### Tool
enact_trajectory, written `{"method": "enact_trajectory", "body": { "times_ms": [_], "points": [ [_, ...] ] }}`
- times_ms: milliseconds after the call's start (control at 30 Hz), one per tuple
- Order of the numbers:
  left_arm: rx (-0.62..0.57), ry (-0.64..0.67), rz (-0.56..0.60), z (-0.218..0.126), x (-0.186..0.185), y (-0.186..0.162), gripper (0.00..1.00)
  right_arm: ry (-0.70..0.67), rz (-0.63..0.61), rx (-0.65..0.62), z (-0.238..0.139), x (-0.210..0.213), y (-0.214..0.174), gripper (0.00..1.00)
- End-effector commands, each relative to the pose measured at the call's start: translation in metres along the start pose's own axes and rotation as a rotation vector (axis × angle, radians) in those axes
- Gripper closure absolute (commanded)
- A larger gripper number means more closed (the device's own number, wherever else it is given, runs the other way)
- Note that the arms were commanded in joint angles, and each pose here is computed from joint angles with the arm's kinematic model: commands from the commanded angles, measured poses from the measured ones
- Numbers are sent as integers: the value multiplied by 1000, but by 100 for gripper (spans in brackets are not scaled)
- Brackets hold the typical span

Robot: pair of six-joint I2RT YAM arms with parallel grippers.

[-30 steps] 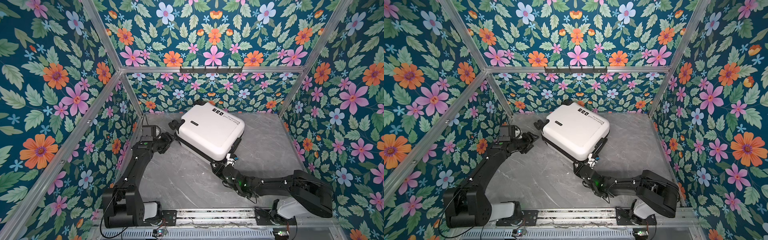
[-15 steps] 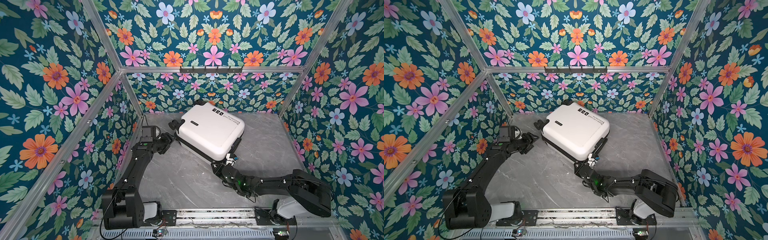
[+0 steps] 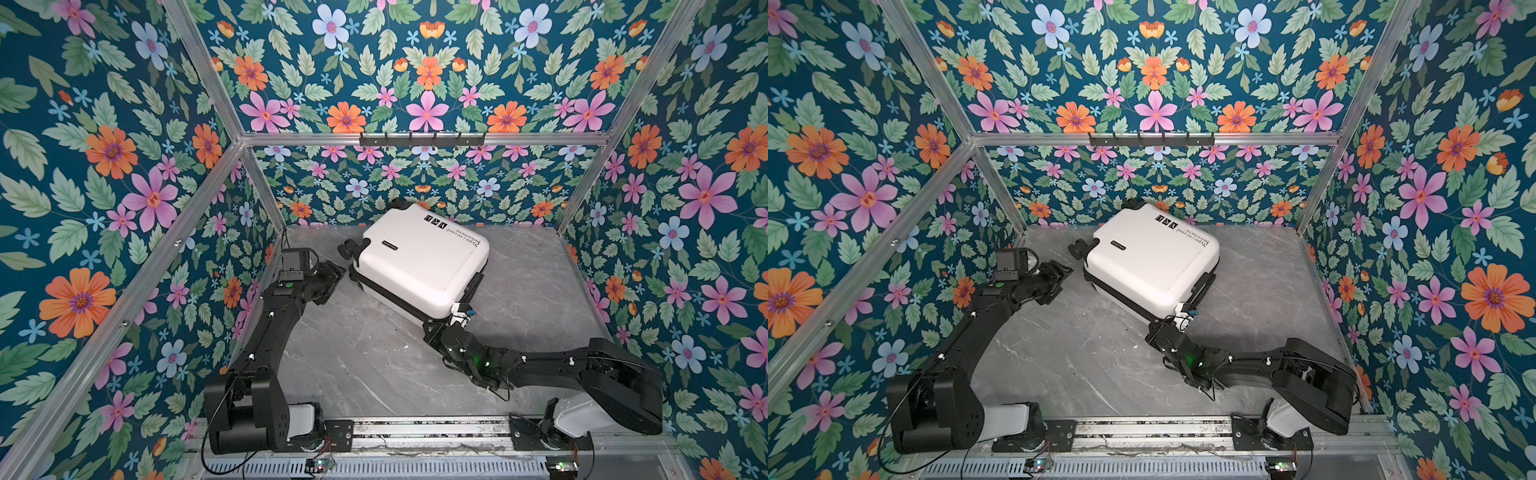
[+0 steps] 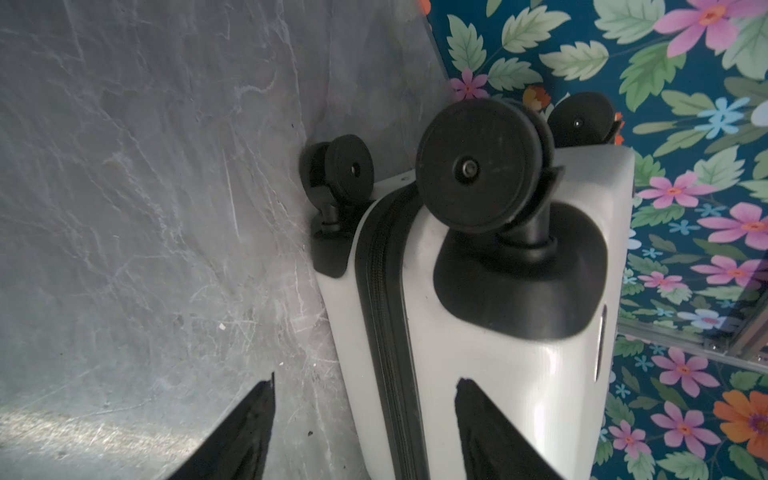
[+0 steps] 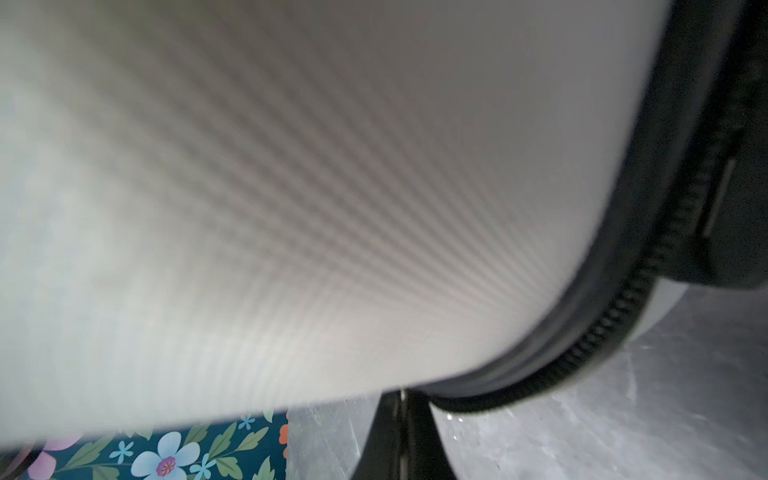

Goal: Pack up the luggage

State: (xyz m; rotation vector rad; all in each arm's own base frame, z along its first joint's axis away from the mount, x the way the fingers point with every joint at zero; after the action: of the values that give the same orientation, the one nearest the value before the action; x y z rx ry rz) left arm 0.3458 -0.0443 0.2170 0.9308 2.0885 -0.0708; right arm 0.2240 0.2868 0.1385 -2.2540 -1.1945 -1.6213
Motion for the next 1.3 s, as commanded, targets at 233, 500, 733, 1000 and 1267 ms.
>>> {"method": "enact_trajectory", "body": {
  "times_ms": [233,500,733,1000,1267],
  "points": [
    [-123,-163,-178,24,-40,45,27,1,-11,-18,4,12,4,100],
    [-91,-156,-164,58,-61,59,27,-21,-13,-1,6,7,0,100],
    [-64,-153,-136,83,-74,61,27,-30,-2,-9,4,2,1,100],
    [-14,-166,-83,102,-89,57,41,-44,5,-19,1,-4,3,100],
    [-7,-177,-40,90,-89,50,100,-74,16,-51,-4,-9,9,100]
  ]
}}
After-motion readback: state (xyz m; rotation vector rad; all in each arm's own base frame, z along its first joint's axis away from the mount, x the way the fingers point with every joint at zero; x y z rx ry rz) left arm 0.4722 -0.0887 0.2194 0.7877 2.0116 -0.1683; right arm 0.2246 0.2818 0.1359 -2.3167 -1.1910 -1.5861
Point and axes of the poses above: each gripper's point midway between its finger pads, its own z axis out along the fingers, its own x axis along the line the jaws close on, y = z × x, the point moved 5 cm from there along -z, back along the fingers, and after that the axes turned 3 degrees about z, right-handed, at the moved point
